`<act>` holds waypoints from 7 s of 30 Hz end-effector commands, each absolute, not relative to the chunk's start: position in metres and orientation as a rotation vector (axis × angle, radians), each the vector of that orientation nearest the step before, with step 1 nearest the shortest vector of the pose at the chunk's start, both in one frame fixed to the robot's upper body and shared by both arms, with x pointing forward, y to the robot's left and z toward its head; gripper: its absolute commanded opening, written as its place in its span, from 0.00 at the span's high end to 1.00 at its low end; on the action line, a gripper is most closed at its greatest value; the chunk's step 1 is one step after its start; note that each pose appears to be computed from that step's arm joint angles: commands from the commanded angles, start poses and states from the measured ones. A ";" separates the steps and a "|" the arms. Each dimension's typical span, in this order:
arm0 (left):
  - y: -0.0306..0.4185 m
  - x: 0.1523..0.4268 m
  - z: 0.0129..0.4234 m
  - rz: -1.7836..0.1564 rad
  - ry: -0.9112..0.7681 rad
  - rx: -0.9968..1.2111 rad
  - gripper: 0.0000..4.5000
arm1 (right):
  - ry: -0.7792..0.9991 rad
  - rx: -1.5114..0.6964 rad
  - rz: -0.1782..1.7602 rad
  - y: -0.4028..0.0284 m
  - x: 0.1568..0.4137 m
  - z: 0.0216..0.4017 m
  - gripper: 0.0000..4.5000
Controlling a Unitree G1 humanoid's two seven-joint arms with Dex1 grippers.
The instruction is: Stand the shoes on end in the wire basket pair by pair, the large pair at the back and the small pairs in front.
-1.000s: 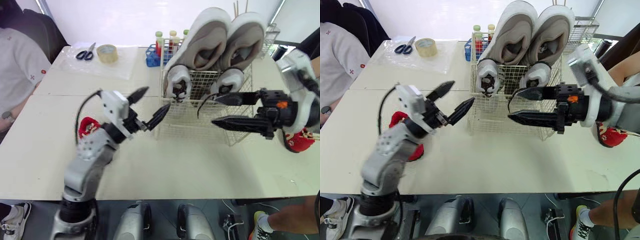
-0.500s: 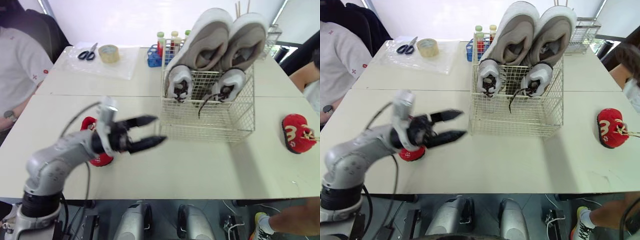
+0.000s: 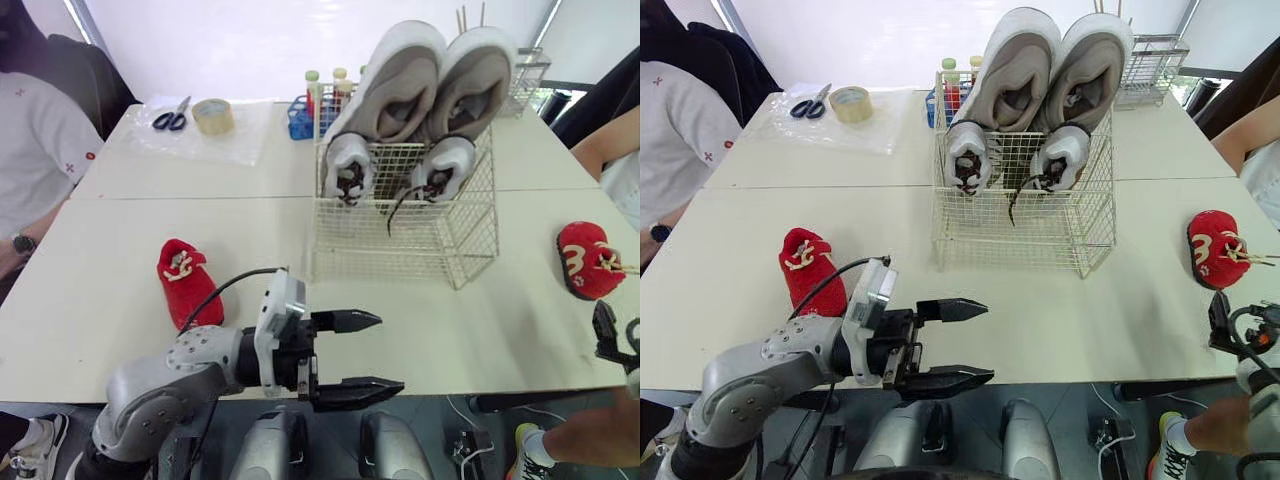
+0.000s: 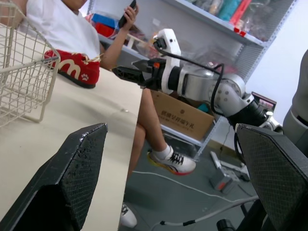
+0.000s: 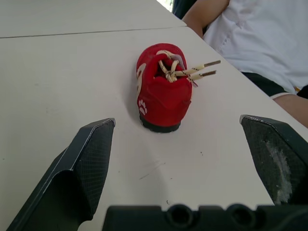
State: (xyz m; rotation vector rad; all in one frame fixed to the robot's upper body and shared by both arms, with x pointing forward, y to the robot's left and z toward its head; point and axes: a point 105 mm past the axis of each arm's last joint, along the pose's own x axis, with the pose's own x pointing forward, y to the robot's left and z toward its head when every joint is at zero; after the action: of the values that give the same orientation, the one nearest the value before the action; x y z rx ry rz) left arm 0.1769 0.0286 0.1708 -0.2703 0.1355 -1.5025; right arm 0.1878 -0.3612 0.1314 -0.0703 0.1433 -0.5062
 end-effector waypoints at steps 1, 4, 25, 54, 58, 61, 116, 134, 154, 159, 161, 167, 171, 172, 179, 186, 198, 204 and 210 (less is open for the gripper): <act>0.036 0.182 0.171 -1.478 0.101 -0.191 0.01 | 0.122 -0.008 -0.556 -0.359 0.197 0.113 0.00; 0.042 0.187 0.172 -1.479 0.105 -0.161 0.01 | 0.105 0.048 -0.580 -0.358 0.210 0.097 0.00; 0.076 0.189 0.168 -1.395 0.191 -0.065 0.01 | -0.007 0.047 -0.739 -0.385 0.277 0.061 0.00; 0.157 0.240 0.213 -1.031 0.164 -0.169 0.00 | -0.722 -0.120 -0.639 -0.377 0.316 0.307 0.82; 0.181 0.261 0.237 -0.885 0.063 -0.179 0.00 | -1.074 -0.112 -0.381 -0.322 0.309 0.436 0.82; 0.192 0.259 0.242 -0.826 0.056 -0.152 0.00 | -1.183 -0.085 -0.092 -0.264 0.315 0.479 0.82; 0.175 0.237 0.343 -1.089 -0.366 -0.724 0.89 | -0.696 -0.462 1.312 -0.076 0.301 0.397 0.66; 0.155 0.250 0.349 -1.096 -0.611 -1.035 0.89 | -0.381 0.736 1.481 -0.025 0.266 0.369 0.14; 0.131 0.261 0.322 -1.090 -0.552 -1.007 0.89 | -0.507 0.666 1.428 0.006 0.275 0.387 0.26; 0.131 0.261 0.317 -1.079 -0.528 -0.974 0.89 | -0.521 0.652 1.427 0.005 0.279 0.388 0.73; 0.128 0.262 0.313 -1.068 -0.491 -0.914 0.89 | -0.528 0.628 1.431 0.004 0.279 0.390 0.89; 0.117 0.268 0.279 -0.963 -0.253 -0.330 0.51 | -0.607 0.296 1.409 -0.028 0.280 0.409 0.89; 0.127 0.262 0.279 -0.902 -0.222 -0.095 0.39 | -0.609 0.108 1.276 -0.085 0.292 0.422 0.89; 0.123 0.256 0.279 -0.924 -0.213 -0.049 0.39 | -0.589 0.048 1.254 -0.103 0.290 0.419 0.89; 0.102 0.244 0.268 -1.026 -0.178 -0.046 0.39 | -0.296 -0.192 1.128 -0.166 0.276 0.381 0.89; 0.096 0.258 0.252 -0.942 -0.189 -0.240 0.39 | -0.158 -0.156 1.044 -0.186 0.269 0.354 0.89; 0.088 0.259 0.239 -0.966 -0.162 -0.321 0.39 | -0.108 -0.114 1.001 -0.196 0.283 0.304 0.89; 0.091 0.259 0.243 -0.973 -0.156 -0.315 0.39 | -0.115 -0.151 0.991 -0.195 0.293 0.275 0.89; 0.095 0.259 0.242 -0.969 -0.138 -0.305 0.39 | -0.041 -0.192 0.982 -0.204 0.298 0.245 0.89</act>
State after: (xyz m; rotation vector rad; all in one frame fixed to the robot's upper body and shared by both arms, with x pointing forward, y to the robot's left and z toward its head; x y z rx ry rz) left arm 0.2624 0.0921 0.2328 -0.3130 -0.1000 -0.9606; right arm 0.2996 -0.2009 0.2452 -0.1612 -0.0368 0.9767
